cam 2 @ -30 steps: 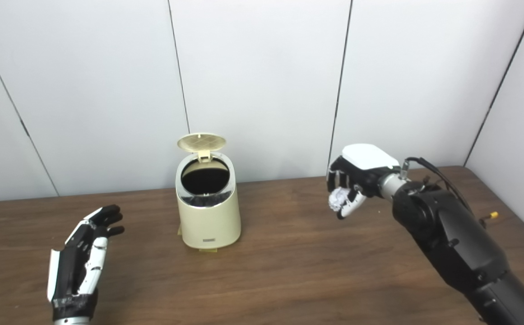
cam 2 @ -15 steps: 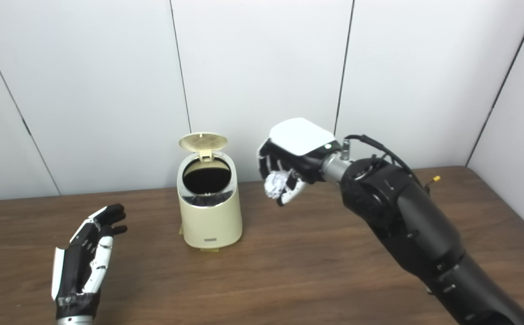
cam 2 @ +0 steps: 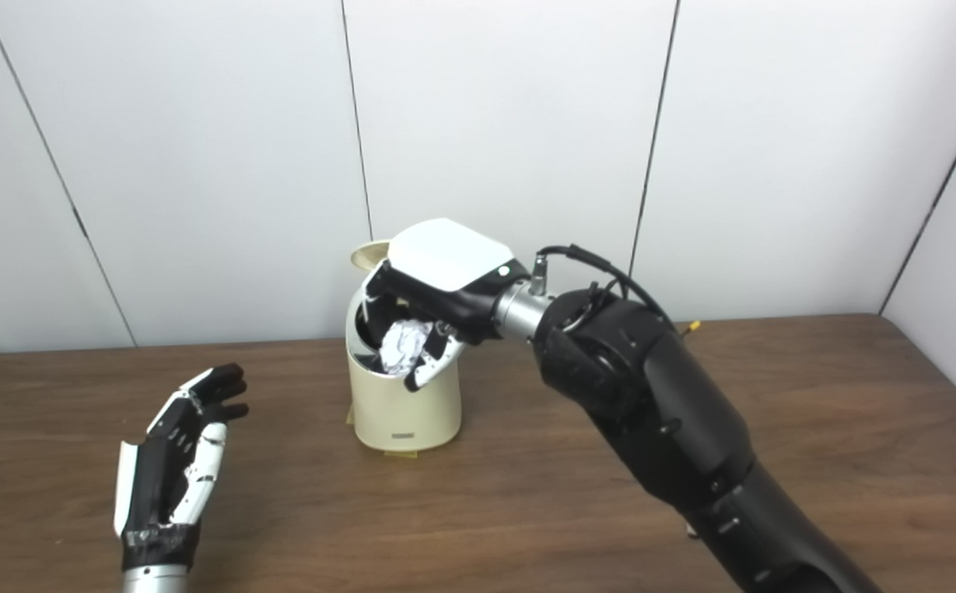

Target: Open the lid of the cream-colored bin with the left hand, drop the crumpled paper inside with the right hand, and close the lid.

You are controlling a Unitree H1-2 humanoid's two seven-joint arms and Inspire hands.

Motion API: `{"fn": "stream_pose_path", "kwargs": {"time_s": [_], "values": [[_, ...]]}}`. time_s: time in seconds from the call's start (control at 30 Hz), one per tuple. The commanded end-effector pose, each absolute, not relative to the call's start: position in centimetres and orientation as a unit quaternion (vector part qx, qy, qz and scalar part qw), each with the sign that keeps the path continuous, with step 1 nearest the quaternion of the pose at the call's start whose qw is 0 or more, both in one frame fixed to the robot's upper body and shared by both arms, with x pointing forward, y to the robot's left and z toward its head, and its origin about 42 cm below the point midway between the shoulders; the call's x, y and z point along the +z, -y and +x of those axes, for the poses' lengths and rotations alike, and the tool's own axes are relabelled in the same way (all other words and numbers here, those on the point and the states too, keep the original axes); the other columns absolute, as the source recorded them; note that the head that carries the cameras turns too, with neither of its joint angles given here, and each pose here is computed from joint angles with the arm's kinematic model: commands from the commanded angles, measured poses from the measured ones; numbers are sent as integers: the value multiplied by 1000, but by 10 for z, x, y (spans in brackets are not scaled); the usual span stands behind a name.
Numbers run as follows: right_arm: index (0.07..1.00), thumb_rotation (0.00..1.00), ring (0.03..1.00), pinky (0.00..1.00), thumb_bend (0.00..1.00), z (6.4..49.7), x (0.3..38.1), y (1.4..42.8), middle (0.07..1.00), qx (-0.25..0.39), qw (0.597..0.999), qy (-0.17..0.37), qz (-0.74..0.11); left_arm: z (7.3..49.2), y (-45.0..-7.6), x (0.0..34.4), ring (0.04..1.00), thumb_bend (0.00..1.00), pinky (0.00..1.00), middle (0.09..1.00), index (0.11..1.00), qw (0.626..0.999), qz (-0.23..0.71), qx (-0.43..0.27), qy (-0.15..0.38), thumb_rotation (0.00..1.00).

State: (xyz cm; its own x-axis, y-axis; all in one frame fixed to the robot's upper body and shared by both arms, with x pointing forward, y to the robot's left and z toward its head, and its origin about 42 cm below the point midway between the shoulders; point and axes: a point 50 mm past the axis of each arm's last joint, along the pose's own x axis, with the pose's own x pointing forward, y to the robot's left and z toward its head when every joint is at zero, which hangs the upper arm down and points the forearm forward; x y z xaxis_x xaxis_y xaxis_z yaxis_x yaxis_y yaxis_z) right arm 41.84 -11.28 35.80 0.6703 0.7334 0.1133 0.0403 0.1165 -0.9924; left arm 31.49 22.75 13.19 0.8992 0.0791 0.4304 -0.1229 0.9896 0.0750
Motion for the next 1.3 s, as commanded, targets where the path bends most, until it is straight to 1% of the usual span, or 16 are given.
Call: {"fn": "stream_pose_path", "kwargs": {"time_s": [0.0, 0.2, 0.3, 0.4, 0.5, 0.63, 0.8, 1.1, 1.27], "values": [[463, 0, 423, 325, 510, 420, 378, 107, 559, 224, 671, 383, -594, 297, -219, 106, 784, 290, 712, 796, 778, 980, 59, 50, 182, 569], [459, 0, 425, 327, 509, 430, 366, 95, 564, 214, 667, 425, -574, 297, -217, 106, 786, 277, 721, 799, 780, 980, 55, 51, 182, 512], [459, 0, 428, 336, 509, 434, 361, 89, 566, 207, 667, 435, -569, 297, -217, 106, 787, 275, 716, 799, 778, 980, 55, 51, 182, 510], [471, 0, 437, 310, 491, 438, 357, 86, 576, 199, 661, 450, -567, 296, -216, 107, 789, 291, 721, 798, 780, 980, 54, 51, 183, 516], [467, 0, 444, 313, 490, 441, 355, 84, 575, 193, 659, 456, -567, 295, -215, 107, 780, 276, 710, 792, 776, 980, 54, 50, 185, 502], [465, 0, 448, 315, 489, 444, 356, 85, 577, 182, 659, 456, -570, 295, -216, 106, 783, 269, 715, 796, 780, 980, 51, 48, 185, 555], [478, 0, 438, 305, 488, 451, 358, 89, 580, 168, 649, 454, -586, 294, -217, 106, 783, 283, 724, 793, 776, 980, 56, 44, 186, 606], [470, 0, 444, 320, 491, 460, 358, 98, 574, 150, 644, 432, -613, 293, -217, 106, 779, 286, 716, 790, 777, 980, 57, 46, 182, 615], [469, 0, 445, 324, 492, 463, 361, 102, 572, 132, 634, 435, -625, 293, -218, 106, 780, 292, 718, 790, 774, 980, 59, 44, 185, 616]]}}
